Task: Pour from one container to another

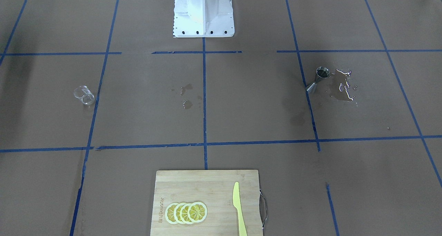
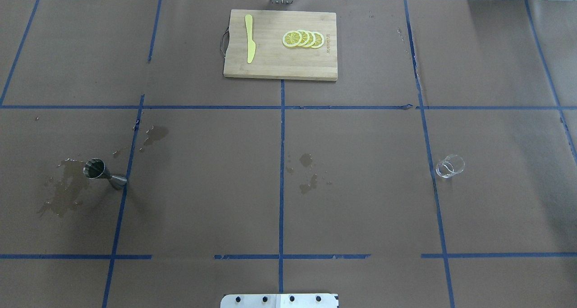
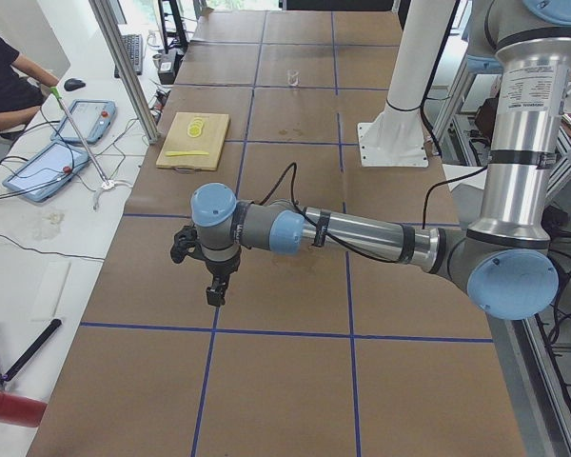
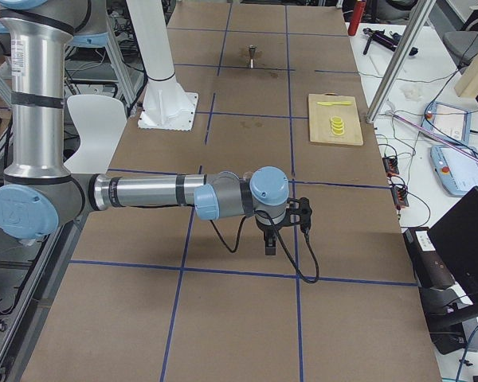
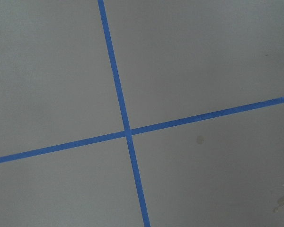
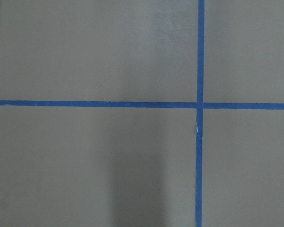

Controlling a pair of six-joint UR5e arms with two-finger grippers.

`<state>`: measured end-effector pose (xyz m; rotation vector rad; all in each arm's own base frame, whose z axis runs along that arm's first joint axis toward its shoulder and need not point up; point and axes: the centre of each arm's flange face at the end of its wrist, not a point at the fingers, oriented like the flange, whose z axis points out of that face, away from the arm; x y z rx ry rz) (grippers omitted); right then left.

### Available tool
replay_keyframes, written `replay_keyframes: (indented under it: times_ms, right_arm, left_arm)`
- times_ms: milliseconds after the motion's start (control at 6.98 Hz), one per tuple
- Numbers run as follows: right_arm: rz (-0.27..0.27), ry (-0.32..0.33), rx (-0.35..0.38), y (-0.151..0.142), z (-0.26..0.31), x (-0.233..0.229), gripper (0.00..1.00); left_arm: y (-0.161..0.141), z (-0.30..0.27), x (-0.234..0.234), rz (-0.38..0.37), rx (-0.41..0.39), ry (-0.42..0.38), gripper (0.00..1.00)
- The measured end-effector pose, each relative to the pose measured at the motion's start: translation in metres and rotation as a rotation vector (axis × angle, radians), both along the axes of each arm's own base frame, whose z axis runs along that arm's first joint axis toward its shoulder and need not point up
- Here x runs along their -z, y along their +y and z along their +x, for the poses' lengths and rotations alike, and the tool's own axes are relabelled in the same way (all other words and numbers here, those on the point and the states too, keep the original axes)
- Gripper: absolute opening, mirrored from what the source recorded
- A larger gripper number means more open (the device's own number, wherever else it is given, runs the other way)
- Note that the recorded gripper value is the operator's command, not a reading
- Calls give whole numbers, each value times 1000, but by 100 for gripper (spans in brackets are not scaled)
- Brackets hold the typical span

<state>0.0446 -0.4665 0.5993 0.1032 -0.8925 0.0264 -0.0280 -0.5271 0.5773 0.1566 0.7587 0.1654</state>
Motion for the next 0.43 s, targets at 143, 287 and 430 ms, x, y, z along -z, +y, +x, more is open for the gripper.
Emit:
replay_keyframes:
  times_ms: [143, 287, 430]
  right_arm:
    - [-3, 1, 0, 1, 0, -1, 100]
    - [-7, 3, 1, 2, -1, -1, 100]
    - [-10, 10, 5, 1, -4, -2, 100]
  left_arm:
    - [0, 0, 0, -1, 0, 0, 100]
    - [0, 0, 1, -1, 0, 0, 100]
    - [0, 0, 1, 0, 0, 0, 100]
